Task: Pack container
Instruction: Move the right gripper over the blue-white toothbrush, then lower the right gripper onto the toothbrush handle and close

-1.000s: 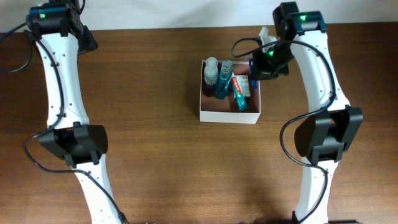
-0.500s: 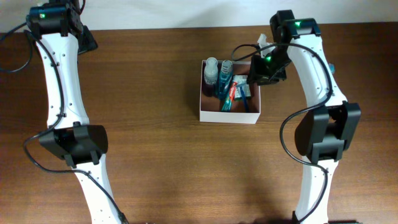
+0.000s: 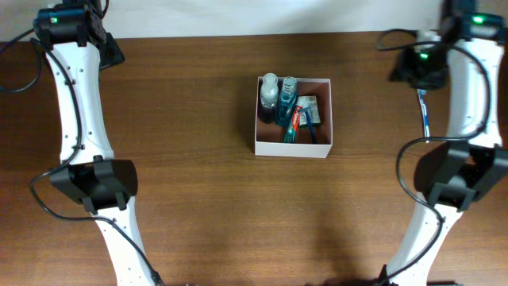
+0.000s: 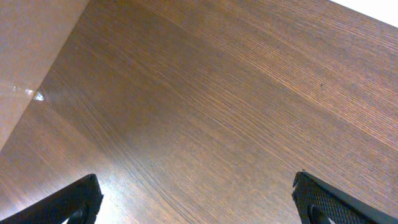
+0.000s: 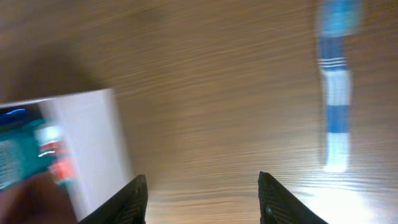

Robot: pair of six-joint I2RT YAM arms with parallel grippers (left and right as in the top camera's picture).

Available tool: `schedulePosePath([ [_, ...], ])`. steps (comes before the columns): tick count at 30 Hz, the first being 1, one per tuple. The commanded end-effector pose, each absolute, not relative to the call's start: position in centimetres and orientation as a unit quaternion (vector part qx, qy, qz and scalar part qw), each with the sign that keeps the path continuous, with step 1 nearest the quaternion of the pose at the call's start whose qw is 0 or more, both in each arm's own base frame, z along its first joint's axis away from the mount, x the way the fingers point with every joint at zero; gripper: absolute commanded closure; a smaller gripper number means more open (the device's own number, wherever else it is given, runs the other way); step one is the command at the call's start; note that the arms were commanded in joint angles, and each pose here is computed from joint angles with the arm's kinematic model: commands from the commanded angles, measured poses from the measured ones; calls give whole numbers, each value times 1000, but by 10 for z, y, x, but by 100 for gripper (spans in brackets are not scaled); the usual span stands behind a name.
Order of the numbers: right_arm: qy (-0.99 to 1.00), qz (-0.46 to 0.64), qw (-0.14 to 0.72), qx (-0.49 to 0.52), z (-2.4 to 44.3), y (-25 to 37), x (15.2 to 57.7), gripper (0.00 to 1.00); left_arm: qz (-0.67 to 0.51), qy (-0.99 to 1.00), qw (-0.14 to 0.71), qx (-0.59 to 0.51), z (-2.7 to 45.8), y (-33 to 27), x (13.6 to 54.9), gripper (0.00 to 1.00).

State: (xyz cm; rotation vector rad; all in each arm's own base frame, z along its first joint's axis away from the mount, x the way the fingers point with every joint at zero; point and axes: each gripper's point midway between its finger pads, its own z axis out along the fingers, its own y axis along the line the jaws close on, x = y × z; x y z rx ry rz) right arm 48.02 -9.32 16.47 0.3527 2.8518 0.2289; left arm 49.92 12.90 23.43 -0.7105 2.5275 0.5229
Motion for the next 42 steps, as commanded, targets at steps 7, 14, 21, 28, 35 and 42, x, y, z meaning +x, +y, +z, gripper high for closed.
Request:
schedulePosePath([
  [7, 989, -36, 117, 78, 130, -182, 467, 38, 189, 919, 226, -264, 230, 131, 499, 1],
  [14, 990, -31, 92, 104, 80, -203, 451, 34, 189, 919, 226, -264, 230, 131, 499, 1],
  [21, 992, -34, 86, 84, 44, -205, 447, 34, 189, 919, 226, -264, 230, 131, 499, 1],
  [28, 989, -42, 109, 85, 36, -212, 456, 34, 189, 919, 226, -264, 230, 131, 499, 1],
  [35, 988, -47, 123, 85, 24, -214, 460, 35, 189, 919, 226, -264, 230, 131, 499, 1],
  [42, 991, -34, 100, 85, 2, -209, 453, 35, 189, 919, 226, -264, 230, 131, 499, 1],
])
